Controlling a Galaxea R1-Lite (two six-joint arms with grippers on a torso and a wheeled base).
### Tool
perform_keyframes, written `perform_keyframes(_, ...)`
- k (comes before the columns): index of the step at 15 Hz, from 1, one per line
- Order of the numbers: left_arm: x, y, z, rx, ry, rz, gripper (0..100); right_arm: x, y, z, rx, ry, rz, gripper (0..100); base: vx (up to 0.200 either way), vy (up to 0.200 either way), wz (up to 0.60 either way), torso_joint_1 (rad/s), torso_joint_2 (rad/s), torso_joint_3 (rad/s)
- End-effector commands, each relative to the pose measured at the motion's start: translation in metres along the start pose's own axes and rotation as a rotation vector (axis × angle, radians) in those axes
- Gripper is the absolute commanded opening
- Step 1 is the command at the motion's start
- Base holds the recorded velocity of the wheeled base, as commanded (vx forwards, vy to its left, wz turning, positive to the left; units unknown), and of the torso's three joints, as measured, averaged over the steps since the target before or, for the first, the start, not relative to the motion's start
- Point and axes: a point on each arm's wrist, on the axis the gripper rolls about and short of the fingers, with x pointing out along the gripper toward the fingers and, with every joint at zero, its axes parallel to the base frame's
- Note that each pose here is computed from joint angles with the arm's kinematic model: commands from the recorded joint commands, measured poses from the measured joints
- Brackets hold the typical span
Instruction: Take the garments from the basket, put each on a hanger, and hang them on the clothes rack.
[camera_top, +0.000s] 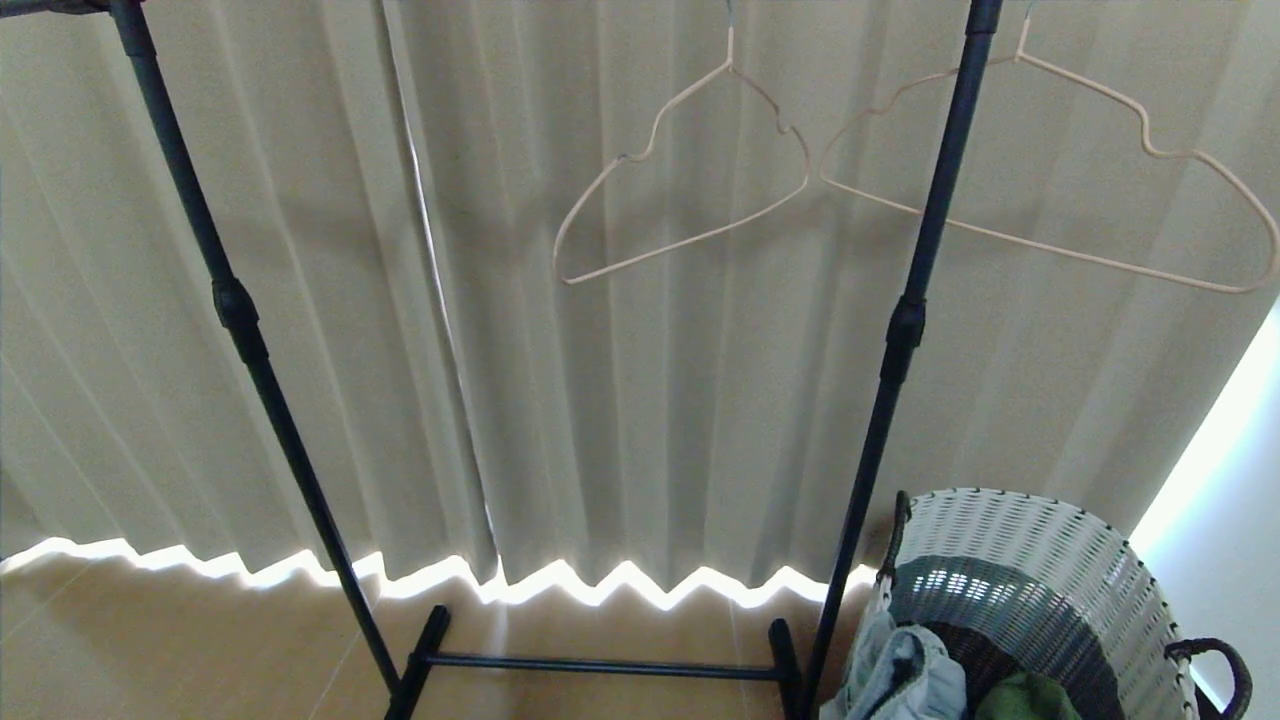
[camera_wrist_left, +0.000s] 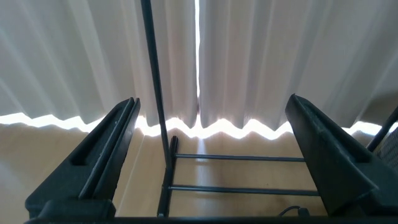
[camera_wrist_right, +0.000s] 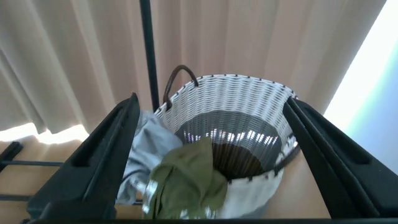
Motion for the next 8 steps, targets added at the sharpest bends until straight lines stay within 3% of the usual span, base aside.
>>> perform_keyframes(1,0.000,0.000,0.000,0.000,-0.001,0.001,100,-0.004,0.000,0.019,-0.027,0.044,0.014,100,0.000,0.000,0.00,0.000,0.00,0.000)
perform_keyframes(6,0.000,0.000,0.000,-0.017,-0.001,0.001,100,0.029,0.002,0.024,-0.334,0.536,0.215,100,0.000,0.000,0.00,0.000,0.00,0.000)
perform_keyframes(8,0.000,0.000,0.000,-0.017,-0.002,0.001,100,0.050,0.007,0.026,-0.434,0.658,0.268,100,0.000,0.000,0.00,0.000,0.00,0.000)
